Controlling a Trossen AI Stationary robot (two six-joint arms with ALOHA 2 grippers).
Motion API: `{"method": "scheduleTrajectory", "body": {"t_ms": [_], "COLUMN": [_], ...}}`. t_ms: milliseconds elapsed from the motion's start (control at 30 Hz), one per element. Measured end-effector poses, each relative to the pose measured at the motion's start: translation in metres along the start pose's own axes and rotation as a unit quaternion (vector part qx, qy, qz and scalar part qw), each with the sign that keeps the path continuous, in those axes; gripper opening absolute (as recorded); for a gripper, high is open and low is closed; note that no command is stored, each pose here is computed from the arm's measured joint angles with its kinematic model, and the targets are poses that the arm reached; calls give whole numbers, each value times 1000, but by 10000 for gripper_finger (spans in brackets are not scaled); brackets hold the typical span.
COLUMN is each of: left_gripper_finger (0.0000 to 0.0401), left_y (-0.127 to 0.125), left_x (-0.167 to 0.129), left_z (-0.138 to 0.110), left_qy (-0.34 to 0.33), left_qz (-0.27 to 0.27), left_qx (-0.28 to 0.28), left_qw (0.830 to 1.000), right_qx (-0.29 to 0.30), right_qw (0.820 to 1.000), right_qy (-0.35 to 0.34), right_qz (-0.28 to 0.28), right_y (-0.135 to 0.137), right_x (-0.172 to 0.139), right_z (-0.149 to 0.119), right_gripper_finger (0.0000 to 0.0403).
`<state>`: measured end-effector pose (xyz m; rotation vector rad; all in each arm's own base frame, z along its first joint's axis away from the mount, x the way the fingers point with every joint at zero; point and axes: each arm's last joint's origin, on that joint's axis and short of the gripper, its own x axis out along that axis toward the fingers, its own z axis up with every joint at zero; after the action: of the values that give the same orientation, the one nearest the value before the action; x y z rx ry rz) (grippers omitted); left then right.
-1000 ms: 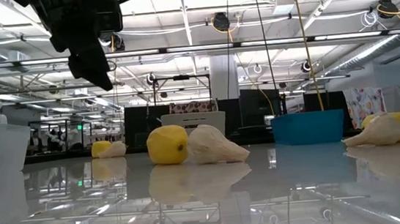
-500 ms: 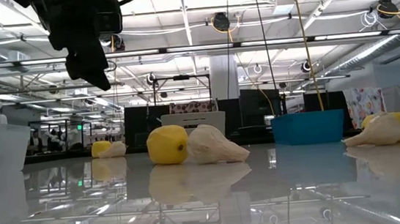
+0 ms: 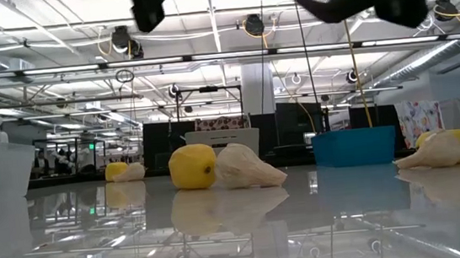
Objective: Sort produce into baskets
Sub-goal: Put the purple eggplant into the transparent bin
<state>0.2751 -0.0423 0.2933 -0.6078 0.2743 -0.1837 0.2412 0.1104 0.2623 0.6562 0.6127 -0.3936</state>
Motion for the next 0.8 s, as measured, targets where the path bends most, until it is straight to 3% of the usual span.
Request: {"method": "scheduleTrajectory", "body": {"t_ms": [167,367,500,800], "left_gripper_finger": [267,267,267,267], "left_y": [-1,-4,-3,7], "left_x": [12,27,37,55], "left_z": [-2,-13,-16,-25], "left_qy": [-52,-51,-67,-79], "left_qz": [41,32,29,52], "left_qx": [117,257,287,285], "left_qw": [991,965,955,954], "right_qx": [17,35,37,37], "right_qw": [999,995,992,991], "right_qy": [-40,-43,-41,-41], "right_qz": [30,81,111,125], "right_y": [2,1,3,4], "right_x": [14,21,22,22], "right_z": [22,42,48,51], "right_gripper_finger": [24,24,24,25]}}
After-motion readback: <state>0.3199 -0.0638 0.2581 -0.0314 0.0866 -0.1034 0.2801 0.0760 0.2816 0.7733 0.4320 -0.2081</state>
